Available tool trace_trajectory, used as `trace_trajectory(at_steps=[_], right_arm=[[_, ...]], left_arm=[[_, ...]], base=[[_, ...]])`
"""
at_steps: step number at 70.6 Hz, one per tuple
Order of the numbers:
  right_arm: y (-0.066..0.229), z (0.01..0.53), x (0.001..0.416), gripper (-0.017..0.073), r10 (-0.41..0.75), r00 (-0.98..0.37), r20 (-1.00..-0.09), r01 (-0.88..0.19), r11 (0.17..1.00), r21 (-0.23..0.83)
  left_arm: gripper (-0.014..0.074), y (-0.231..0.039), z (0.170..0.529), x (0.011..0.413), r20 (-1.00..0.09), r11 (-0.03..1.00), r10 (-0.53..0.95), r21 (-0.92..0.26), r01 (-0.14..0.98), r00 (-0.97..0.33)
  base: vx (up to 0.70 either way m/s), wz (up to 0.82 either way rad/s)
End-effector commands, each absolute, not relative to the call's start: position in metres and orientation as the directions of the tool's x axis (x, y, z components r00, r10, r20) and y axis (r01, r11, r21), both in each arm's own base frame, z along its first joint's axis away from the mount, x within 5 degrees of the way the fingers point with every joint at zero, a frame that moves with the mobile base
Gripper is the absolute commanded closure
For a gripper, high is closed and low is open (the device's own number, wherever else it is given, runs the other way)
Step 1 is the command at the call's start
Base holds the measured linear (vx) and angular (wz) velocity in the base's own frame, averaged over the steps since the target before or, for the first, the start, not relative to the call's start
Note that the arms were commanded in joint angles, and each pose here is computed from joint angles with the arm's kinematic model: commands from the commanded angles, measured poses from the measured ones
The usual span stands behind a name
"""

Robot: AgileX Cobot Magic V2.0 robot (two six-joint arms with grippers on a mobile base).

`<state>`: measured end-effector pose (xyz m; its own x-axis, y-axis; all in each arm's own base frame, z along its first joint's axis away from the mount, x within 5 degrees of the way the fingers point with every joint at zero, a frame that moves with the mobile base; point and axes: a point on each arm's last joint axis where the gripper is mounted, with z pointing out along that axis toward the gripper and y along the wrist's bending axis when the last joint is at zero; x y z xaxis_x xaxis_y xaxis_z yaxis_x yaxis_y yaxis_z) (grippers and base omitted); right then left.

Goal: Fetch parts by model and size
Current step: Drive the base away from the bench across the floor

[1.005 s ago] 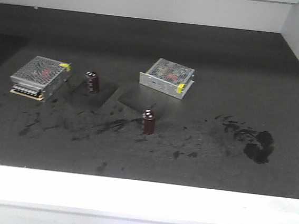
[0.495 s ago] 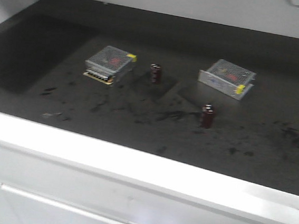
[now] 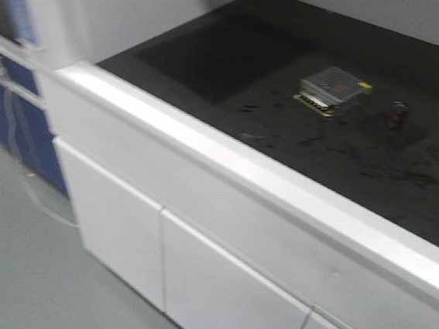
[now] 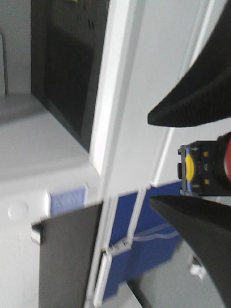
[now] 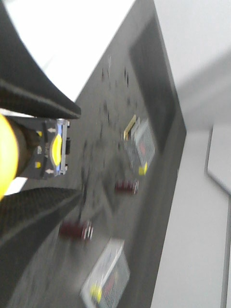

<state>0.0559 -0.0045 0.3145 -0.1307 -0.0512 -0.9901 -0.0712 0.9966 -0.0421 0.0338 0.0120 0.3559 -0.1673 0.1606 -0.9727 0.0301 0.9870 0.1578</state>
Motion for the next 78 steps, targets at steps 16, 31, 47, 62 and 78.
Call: trace_trajectory(at_steps=[16,31,47,62,78], right_arm=[[-0.0027,0.3288,0.0561,0.0561,-0.074,-0.041,-0.996,-0.086,0.994,-0.07],[-0.0027,0.3288,0.0561,0.0561,-0.074,-0.041,-0.996,-0.086,0.994,-0.07],[-0.0027,0.3288,0.0561,0.0561,-0.074,-0.041,-0.996,-0.086,0.994,-0.07],[-0.0028,0.3286,0.0561,0.0561,-0.074,-0.043,-0.996,-0.085,0.994,-0.07],[-0.0028,0.3286,0.0561,0.0561,-0.074,-0.043,-0.996,-0.085,0.994,-0.07]], left_arm=[[0.06,0.0104,0.3689,0.0351,-0.983,0.986,0.163,0.161,0.034,-0.081],[0.06,0.0104,0.3689,0.0351,-0.983,0.986,0.164,0.162,0.034,-0.081],[0.06,0.0104,0.3689,0.0351,-0.983,0.986,0.164,0.162,0.034,-0.081],[0.06,0.0104,0.3689,0.0351,-0.983,0.986,0.164,0.162,0.034,-0.081],[0.06,0.0104,0.3689,0.0351,-0.983,0.986,0.164,0.162,0.034,-0.081]], base=[[-0.18,0.72],[-0.16,0.82],[-0.12,0.89],[-0.06,0.76],[0.04,0.53]])
